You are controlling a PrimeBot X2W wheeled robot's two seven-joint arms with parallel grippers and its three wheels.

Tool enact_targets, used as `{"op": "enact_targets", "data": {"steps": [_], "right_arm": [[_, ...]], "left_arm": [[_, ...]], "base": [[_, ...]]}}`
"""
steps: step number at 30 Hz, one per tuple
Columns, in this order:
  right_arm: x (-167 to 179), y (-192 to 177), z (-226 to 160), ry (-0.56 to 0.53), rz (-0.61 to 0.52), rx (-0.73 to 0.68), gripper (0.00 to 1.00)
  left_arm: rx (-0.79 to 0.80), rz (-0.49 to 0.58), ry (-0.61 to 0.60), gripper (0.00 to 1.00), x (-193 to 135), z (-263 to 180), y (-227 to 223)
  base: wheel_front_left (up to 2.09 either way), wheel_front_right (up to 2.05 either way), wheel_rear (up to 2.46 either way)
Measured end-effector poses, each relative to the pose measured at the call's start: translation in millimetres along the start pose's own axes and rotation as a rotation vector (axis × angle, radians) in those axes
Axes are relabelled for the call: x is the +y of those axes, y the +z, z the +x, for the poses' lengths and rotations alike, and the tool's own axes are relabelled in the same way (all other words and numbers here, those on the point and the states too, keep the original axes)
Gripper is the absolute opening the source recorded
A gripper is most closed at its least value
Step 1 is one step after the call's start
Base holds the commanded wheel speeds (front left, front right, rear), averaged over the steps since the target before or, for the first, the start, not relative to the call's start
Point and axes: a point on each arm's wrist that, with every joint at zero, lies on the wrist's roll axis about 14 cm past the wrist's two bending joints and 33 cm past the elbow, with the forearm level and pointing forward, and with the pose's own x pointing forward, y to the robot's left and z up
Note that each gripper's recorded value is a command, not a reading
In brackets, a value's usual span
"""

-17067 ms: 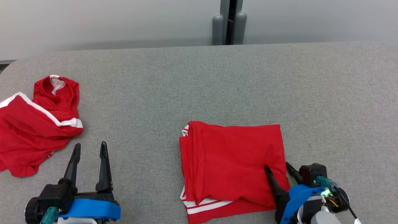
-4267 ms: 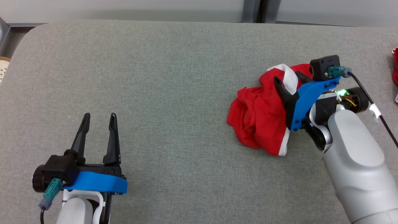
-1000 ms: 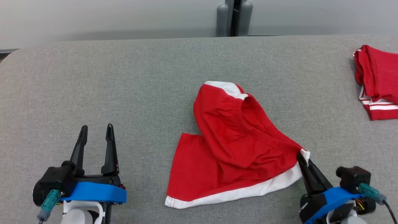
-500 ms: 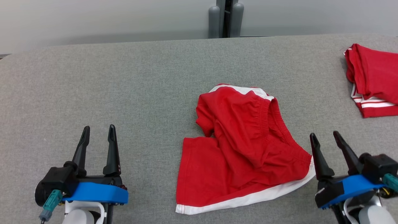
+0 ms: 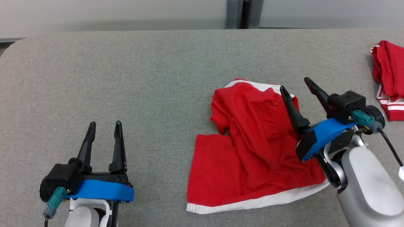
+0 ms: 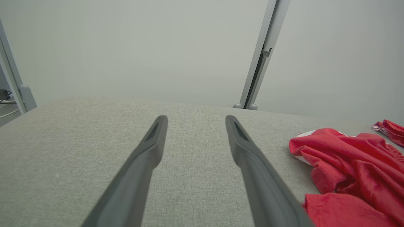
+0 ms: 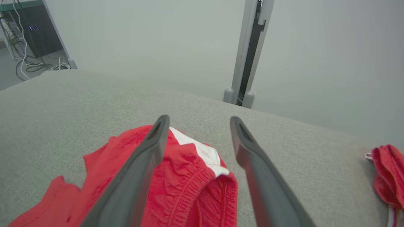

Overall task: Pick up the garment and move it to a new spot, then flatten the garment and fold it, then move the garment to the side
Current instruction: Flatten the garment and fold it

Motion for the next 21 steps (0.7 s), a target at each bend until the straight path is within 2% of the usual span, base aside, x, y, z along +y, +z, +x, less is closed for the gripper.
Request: {"op": "enact_targets", "data": {"steps": [3, 9, 17, 20, 21], "right_arm": [[-2.1, -15.3, 14.6, 0.015, -0.045, 0.064, 1.00], [-9.5, -61.9, 31.0, 0.018, -0.045, 0.221, 1.00], [-12.4, -116.9, 33.0, 0.034, -0.058, 0.417, 1.00], [-13.8, -124.3, 35.3, 0.037, -0.062, 0.450, 1.00], [-14.1, -126.3, 36.2, 0.037, -0.059, 0.461, 0.63]], "left_arm": [[0.001, -0.001, 0.010, 1.00, 3.7, 1.2, -0.6], [0.018, 0.002, 0.037, 1.00, 12.9, 1.5, -6.5], [0.028, 0.004, 0.053, 1.00, 19.3, 4.8, -11.1], [0.026, 0.005, 0.051, 1.00, 18.3, 7.2, -10.7], [0.026, 0.005, 0.052, 1.00, 18.4, 7.7, -10.7]], "base": [[0.00, 0.00, 0.00], [0.00, 0.00, 0.00], [0.00, 0.00, 0.00], [0.00, 0.00, 0.00], [0.00, 0.00, 0.00]]}}
